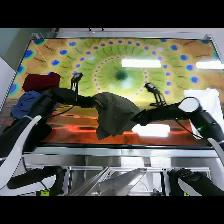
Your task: Fold the shirts.
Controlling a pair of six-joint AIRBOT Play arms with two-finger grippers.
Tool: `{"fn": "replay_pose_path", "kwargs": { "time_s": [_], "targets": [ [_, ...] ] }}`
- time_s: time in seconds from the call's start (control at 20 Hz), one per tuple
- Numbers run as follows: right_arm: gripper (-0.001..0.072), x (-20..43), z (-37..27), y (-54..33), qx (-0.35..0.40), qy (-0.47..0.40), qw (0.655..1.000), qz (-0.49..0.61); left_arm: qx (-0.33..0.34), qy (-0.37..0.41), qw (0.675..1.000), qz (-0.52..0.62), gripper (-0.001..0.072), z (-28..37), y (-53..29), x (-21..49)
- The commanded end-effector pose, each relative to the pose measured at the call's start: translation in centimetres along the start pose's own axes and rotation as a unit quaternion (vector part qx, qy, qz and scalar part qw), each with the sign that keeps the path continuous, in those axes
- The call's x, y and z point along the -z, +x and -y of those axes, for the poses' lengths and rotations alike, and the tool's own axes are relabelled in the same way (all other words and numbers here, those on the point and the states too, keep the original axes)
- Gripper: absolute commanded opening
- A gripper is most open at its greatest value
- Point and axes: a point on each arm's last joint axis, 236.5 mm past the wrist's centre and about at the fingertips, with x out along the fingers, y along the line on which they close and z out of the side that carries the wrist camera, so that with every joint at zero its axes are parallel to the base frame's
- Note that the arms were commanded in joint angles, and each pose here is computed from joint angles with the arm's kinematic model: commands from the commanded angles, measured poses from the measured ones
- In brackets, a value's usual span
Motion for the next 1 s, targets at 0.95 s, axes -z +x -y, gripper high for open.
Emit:
{"fn": "replay_pose_path", "kwargs": {
  "time_s": [0.95],
  "targets": [
    [0.0026,-23.7,-12.5,-28.1,0.253,-0.336,0.860,0.290,0.097,0.178,0.945,0.257,0.0024,21.6,-34.2,-8.1]
  ]
}}
